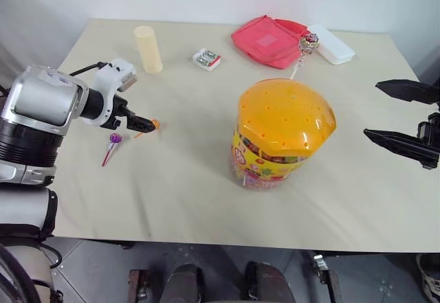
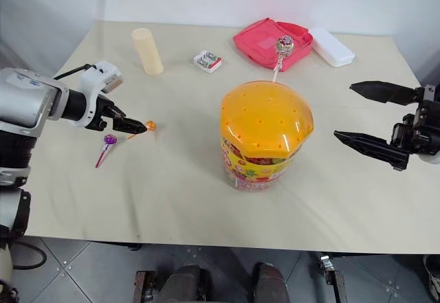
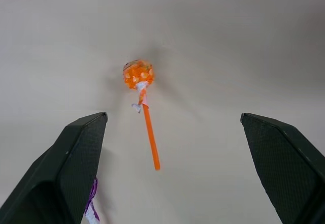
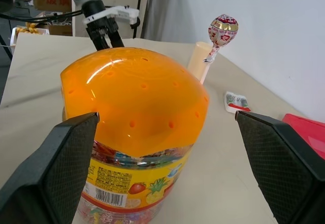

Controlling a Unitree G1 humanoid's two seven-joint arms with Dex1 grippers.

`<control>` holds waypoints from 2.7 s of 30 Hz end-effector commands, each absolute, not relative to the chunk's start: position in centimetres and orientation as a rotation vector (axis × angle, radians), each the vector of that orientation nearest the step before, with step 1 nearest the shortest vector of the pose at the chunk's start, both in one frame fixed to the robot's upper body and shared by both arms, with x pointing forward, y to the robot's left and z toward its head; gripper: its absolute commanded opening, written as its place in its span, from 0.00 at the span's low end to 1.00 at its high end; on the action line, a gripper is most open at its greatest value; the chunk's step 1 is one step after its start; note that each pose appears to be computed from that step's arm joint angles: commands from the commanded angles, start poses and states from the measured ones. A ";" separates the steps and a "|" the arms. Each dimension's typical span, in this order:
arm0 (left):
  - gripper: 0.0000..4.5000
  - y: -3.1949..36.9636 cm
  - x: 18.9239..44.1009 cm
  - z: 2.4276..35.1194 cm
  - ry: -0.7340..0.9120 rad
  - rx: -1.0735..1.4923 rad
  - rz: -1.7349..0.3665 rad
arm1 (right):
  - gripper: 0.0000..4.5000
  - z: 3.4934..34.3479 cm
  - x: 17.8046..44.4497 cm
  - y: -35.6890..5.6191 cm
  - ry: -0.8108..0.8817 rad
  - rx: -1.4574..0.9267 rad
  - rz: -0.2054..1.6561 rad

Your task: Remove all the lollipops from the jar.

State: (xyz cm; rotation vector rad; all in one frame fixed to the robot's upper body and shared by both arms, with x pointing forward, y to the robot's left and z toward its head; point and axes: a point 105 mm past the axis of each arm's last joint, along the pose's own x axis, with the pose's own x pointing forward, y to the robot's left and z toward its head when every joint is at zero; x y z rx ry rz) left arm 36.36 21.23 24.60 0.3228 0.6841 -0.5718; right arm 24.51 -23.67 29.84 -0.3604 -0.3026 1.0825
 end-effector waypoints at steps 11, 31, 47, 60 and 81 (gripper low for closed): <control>0.99 10.2 34.8 35.8 -0.246 0.288 -1.234 | 1.00 30.8 23.1 -24.4 -0.361 -0.392 1.011; 0.99 -0.5 35.6 34.5 -0.209 0.215 -1.678 | 1.00 30.9 18.9 -26.1 -0.427 -0.251 0.860; 0.66 -4.7 35.7 34.1 -0.100 0.225 -1.691 | 1.00 29.3 16.7 -24.7 -0.426 -0.240 0.729; 0.01 -5.1 35.8 36.7 -0.182 0.133 -1.629 | 1.00 29.6 17.4 -25.0 -0.432 -0.259 0.718; 0.01 14.7 44.3 35.1 0.118 0.216 -0.662 | 1.00 30.7 22.3 -24.4 -0.427 -0.258 0.893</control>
